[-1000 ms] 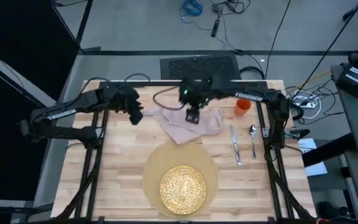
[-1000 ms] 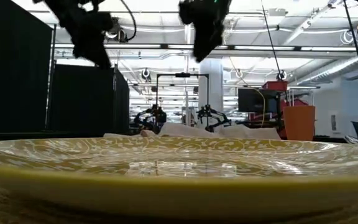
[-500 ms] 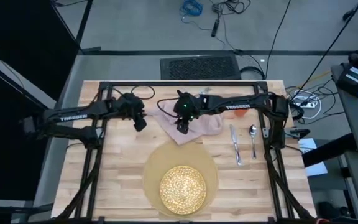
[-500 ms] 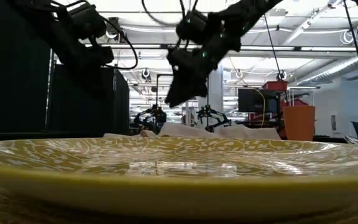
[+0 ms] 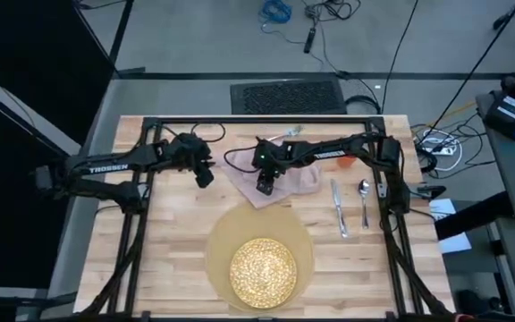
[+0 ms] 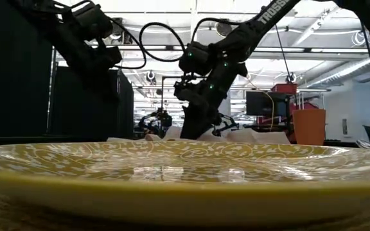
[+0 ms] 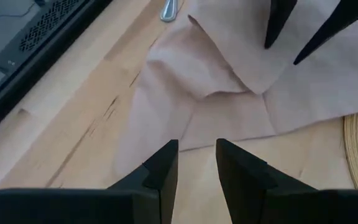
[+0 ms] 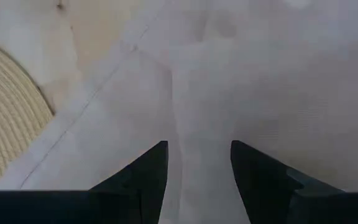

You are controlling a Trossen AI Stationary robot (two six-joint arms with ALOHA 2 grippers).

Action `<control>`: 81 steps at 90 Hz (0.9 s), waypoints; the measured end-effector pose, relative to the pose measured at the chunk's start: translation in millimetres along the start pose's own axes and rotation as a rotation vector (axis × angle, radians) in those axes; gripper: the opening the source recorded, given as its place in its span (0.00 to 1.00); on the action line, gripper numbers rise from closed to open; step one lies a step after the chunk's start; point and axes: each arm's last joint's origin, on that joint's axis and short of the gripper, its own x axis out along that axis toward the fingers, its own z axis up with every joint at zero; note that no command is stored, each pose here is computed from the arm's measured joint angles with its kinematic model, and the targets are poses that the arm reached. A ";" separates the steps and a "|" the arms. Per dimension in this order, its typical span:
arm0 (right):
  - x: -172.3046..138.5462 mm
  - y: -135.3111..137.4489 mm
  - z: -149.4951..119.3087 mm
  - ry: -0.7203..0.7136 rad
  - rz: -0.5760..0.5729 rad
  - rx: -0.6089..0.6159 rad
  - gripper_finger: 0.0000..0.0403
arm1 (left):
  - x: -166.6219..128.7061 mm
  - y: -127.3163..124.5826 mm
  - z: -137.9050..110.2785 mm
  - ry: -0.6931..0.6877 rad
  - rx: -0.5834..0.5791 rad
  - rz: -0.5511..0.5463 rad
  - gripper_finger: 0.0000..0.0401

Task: Set table place
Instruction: Fold the brown table napkin

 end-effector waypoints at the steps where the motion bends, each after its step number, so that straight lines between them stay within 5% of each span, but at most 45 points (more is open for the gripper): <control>1: 0.5 -0.1 -0.4 0.003 0.000 0.000 0.40 | 0.0 0.0 0.0 0.000 0.000 0.000 0.24; 30: 13.2 -3.0 -4.8 0.026 -0.047 0.011 0.38 | 0.0 -0.1 -1.3 0.014 -0.003 -0.005 0.24; 58: 13.9 -5.9 -5.7 0.025 -0.108 0.018 0.04 | 0.0 -0.3 -2.7 0.028 -0.003 -0.007 0.24; 81: -9.4 -3.4 -1.7 0.124 -0.151 0.020 0.00 | -0.1 -0.2 -3.8 0.039 -0.002 -0.007 0.24</control>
